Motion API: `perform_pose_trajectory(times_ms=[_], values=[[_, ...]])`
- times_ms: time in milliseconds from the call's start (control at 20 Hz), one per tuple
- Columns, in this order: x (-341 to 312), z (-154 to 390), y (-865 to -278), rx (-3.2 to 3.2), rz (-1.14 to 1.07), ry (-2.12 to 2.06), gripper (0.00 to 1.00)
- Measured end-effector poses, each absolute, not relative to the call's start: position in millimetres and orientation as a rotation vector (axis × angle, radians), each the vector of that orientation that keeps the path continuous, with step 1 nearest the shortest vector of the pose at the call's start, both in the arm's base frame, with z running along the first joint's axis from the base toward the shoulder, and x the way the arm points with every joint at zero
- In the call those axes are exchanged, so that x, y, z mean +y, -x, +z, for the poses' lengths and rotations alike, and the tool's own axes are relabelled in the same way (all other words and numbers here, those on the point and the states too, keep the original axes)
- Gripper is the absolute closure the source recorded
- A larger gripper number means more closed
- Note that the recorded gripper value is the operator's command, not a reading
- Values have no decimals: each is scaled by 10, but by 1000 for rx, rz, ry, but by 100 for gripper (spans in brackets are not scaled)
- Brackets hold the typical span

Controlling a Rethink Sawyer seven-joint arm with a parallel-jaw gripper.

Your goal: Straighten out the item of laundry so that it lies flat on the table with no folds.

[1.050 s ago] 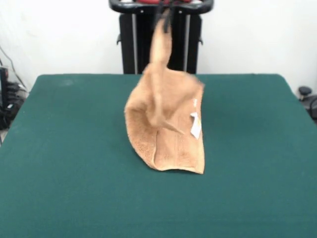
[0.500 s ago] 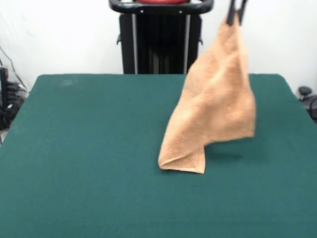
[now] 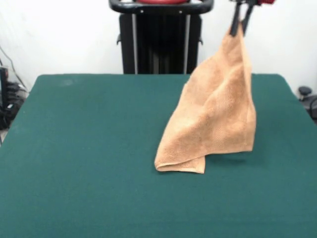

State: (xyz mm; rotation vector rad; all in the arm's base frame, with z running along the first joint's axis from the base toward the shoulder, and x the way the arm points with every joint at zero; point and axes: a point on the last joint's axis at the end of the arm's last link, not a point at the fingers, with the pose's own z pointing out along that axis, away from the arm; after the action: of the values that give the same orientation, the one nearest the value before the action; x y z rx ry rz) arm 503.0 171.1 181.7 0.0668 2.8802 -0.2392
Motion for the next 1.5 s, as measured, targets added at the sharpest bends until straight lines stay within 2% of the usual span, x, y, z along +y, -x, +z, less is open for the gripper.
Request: perform_pose_trajectory(times_ms=[300, 700, 1500], values=[[910, 1750, -5181, 2778, -319, -170, 100], [92, 1563, -4973, 2754, -382, -200, 100], [-808, 1175, -4286, 2745, -405, -59, 100]])
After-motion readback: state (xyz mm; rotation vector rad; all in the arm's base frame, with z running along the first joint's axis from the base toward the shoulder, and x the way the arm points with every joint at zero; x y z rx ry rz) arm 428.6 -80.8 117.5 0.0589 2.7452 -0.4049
